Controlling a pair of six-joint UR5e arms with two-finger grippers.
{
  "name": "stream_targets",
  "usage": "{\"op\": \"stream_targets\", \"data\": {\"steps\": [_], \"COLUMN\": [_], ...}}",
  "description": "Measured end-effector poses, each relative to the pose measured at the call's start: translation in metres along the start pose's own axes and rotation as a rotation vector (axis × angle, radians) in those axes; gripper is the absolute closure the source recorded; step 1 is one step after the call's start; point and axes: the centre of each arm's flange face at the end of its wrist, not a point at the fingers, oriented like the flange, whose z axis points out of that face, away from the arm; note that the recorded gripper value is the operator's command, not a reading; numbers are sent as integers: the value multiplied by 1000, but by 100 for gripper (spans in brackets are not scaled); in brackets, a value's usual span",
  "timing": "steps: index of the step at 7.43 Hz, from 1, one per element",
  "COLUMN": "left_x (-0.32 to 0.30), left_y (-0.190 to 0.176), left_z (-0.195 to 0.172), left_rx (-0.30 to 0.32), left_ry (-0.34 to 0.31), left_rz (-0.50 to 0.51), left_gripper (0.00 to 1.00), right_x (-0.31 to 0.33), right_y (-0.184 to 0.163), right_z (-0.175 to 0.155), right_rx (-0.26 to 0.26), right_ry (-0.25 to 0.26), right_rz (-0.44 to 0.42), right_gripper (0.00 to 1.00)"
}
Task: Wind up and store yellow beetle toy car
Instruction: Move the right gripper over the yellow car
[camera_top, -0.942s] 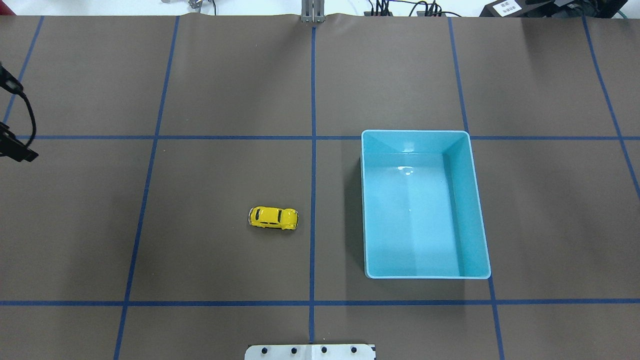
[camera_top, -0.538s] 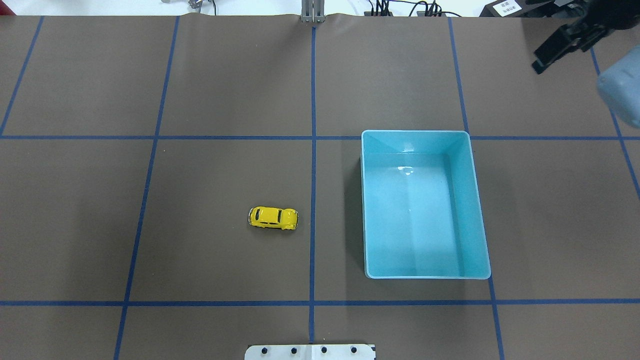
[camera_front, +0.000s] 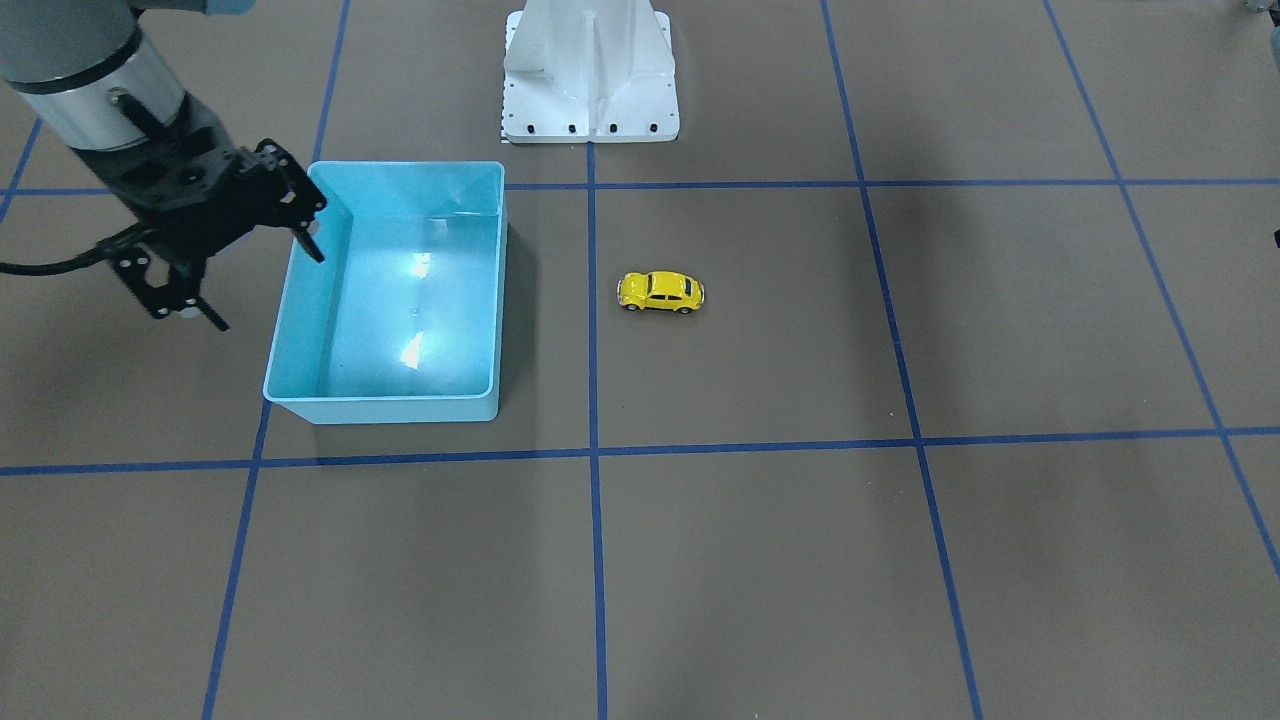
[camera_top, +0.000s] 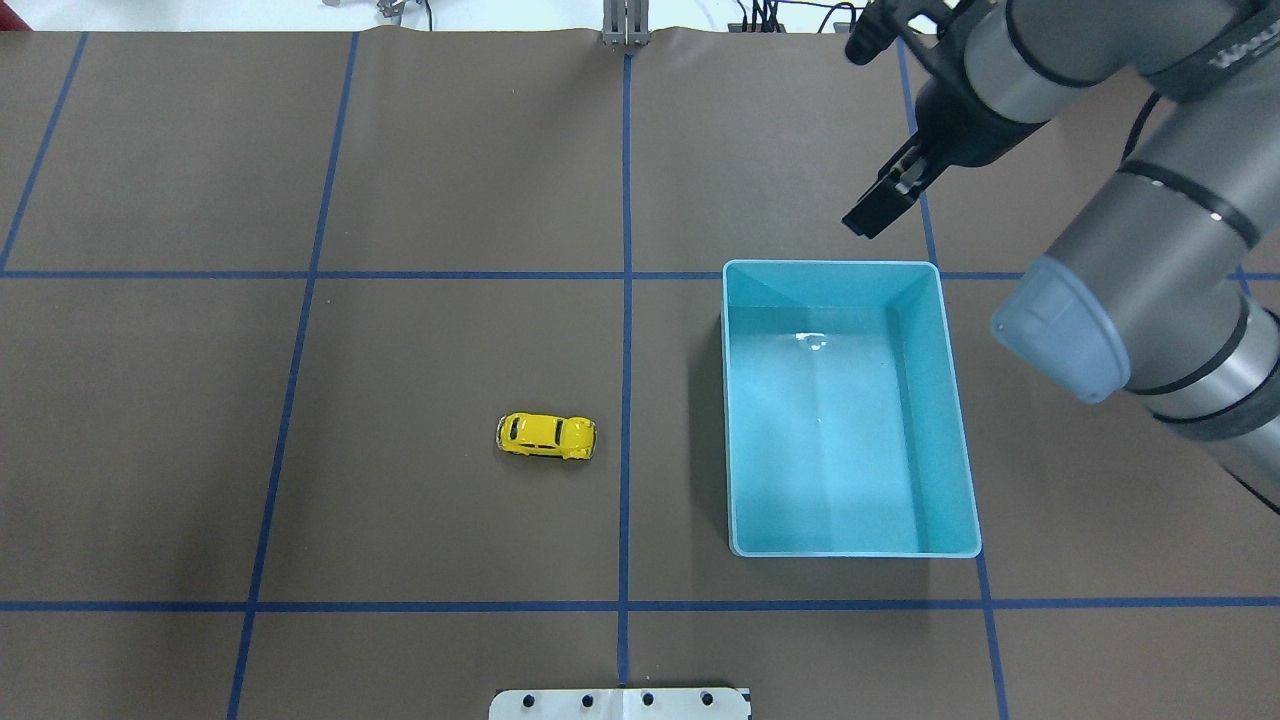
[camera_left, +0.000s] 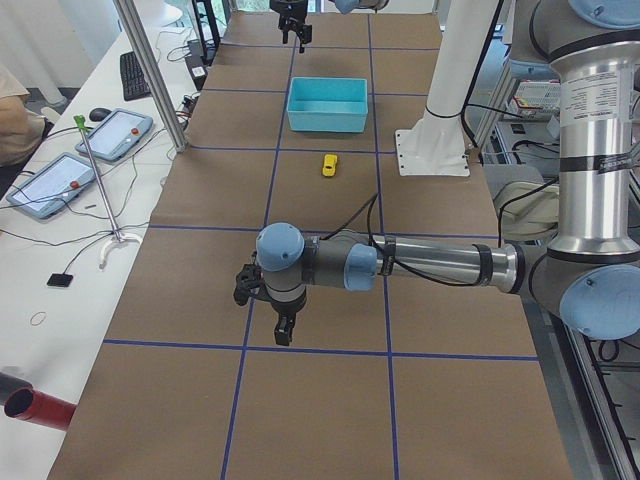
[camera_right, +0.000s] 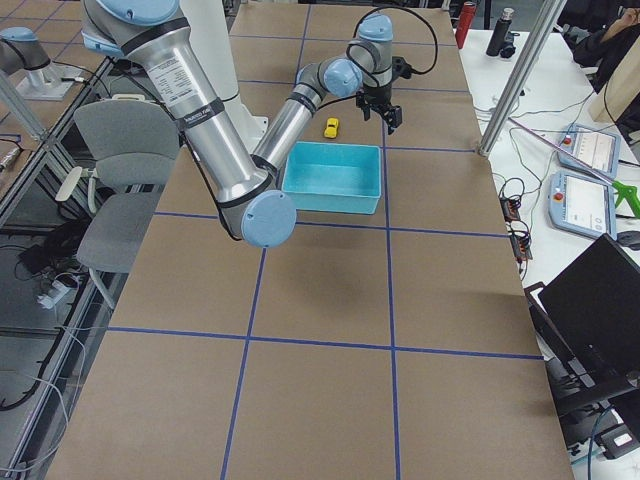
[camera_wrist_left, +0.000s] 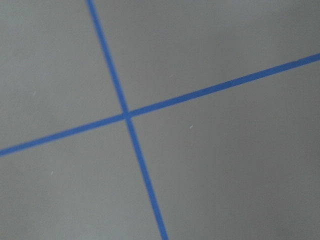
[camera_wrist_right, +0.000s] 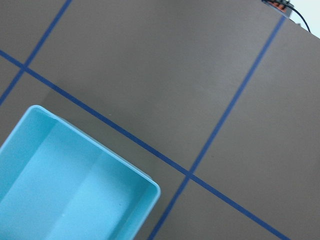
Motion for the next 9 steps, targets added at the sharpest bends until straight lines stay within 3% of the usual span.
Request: {"op": "stream_targets", "data": {"steps": [2, 4, 7, 9], "left_x": [-13, -20, -21, -21], "left_y": [8, 11, 8, 8], "left_z": [-5, -4, -3, -3], "left_rx": [-27, -35, -33, -31], "left_ry": [10, 10, 7, 7], "left_rz": [-71, -91, -85, -77], "left_gripper": [0, 0, 0, 0], "right_x": [-64, -122, -170, -181], "right_y": [-13, -31, -65, -87], "right_z": [28, 56, 108, 146], "right_rx": [44, 48, 21, 44], "right_ry": [-68, -102, -101, -94], "right_rz": [-138, -266, -402, -430], "right_gripper": [0, 0, 0, 0]}}
